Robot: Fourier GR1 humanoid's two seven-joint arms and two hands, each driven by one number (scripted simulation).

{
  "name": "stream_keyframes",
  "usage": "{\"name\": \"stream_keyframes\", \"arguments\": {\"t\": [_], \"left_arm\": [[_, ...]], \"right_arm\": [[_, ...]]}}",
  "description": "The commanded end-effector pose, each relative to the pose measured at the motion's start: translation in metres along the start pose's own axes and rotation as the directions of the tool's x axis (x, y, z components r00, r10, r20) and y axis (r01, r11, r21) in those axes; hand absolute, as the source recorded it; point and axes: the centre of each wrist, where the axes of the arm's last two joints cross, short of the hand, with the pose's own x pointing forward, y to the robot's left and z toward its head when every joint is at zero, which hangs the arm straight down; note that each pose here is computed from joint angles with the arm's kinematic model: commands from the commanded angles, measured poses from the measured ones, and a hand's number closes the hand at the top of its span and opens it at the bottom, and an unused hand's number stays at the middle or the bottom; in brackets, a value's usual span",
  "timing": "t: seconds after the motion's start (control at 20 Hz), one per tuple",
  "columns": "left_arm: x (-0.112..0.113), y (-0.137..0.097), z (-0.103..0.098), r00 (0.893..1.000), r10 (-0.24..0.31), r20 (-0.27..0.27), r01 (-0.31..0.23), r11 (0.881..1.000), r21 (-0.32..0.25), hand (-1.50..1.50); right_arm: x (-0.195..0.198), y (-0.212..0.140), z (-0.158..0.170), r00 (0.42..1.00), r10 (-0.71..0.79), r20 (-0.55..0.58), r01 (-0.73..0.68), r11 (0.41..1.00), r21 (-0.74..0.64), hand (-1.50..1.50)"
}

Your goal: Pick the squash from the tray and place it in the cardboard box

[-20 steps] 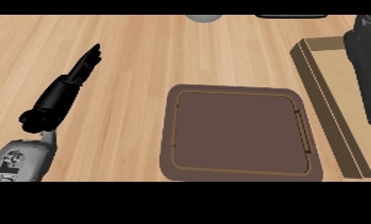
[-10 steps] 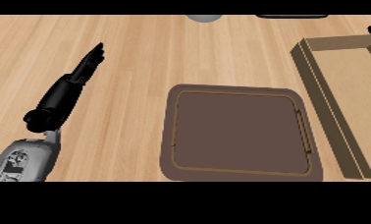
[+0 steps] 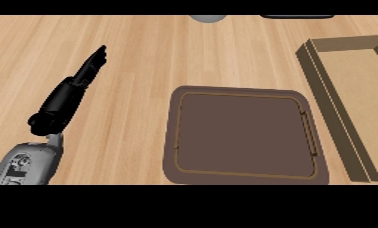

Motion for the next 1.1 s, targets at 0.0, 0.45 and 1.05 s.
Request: {"name": "stream_keyframes", "arguments": {"t": [0.0, 0.45, 1.05], "left_arm": [[-0.008, -0.006, -0.006, 1.0, 0.019, 0.0, -0.019, 1.0, -0.012, 0.0], [0.0, -0.002, 0.005, 1.0, 0.019, 0.007, -0.018, 1.0, -0.024, 0.0], [0.004, 0.002, 0.01, 1.0, 0.019, -0.007, -0.019, 1.0, -0.011, 0.0]], "right_arm": [[-0.029, -0.008, -0.01, 1.0, -0.012, 0.002, 0.012, 0.989, 0.145, -1.5], [-0.025, -0.03, 0.0, 0.881, -0.342, 0.327, 0.358, 0.934, 0.013, -1.5], [-0.112, -0.034, -0.01, 0.373, -0.875, 0.309, 0.928, 0.346, -0.14, -1.5]]}}
